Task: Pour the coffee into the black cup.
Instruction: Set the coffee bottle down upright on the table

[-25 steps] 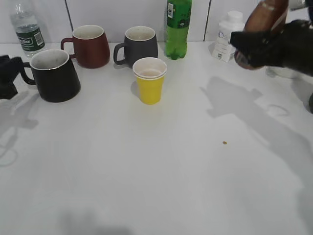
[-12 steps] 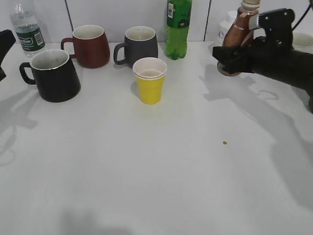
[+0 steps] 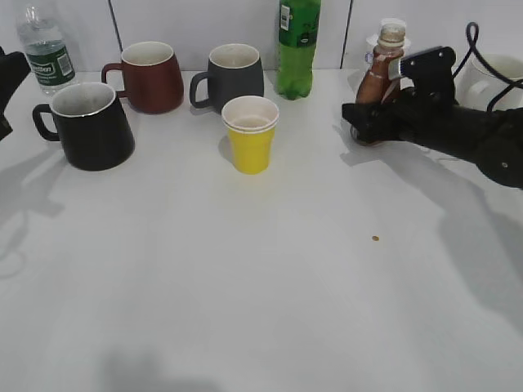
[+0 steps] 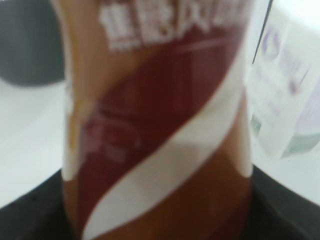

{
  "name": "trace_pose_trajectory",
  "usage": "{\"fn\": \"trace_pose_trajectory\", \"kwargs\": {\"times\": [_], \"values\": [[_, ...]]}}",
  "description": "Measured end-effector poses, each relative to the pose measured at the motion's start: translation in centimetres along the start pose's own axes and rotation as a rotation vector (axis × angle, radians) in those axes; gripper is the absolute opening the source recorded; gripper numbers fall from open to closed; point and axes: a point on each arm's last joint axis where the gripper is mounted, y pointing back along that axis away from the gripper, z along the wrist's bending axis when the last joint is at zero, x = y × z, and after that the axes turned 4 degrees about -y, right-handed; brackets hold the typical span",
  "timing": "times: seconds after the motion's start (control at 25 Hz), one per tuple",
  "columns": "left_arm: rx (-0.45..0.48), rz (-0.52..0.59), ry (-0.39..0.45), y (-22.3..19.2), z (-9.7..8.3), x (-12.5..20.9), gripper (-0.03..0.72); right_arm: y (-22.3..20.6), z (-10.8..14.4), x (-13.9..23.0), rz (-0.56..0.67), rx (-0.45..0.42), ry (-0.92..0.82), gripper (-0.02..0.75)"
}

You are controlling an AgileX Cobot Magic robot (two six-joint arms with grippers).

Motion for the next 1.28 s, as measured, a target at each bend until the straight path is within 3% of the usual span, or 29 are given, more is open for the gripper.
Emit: {"fn": "trace_pose_trajectory", "kwargs": {"times": [0.4, 0.6, 1.0, 1.12, 1.28], "values": [[0.003, 0.001, -0.001, 0.0, 0.0, 0.0, 0.253, -0.2, -0.1, 0.8, 0.011, -0.004, 0.004, 0.527], [0.018, 0.004, -0.007, 0.0, -0.2, 0.0, 0.253, -0.2, -0.1, 1.0, 0.024, -0.005, -0.058, 0.646], [0.021, 0.065, -0.014, 0.0, -0.2, 0.6, 0.260, 1.1, 0.6, 0.4, 0.144, -0.012, -0.070, 0.663], [0.015, 0.096, -0.015, 0.0, -0.1, 0.9, 0.302, 1.5, 0.6, 0.6, 0.181, 0.011, -0.069, 0.663], [0.031, 0.123, -0.010, -0.2, -0.8, 1.1, 0.419, 2.1, 0.5, 0.2, 0.214, 0.045, -0.061, 0.663]]}}
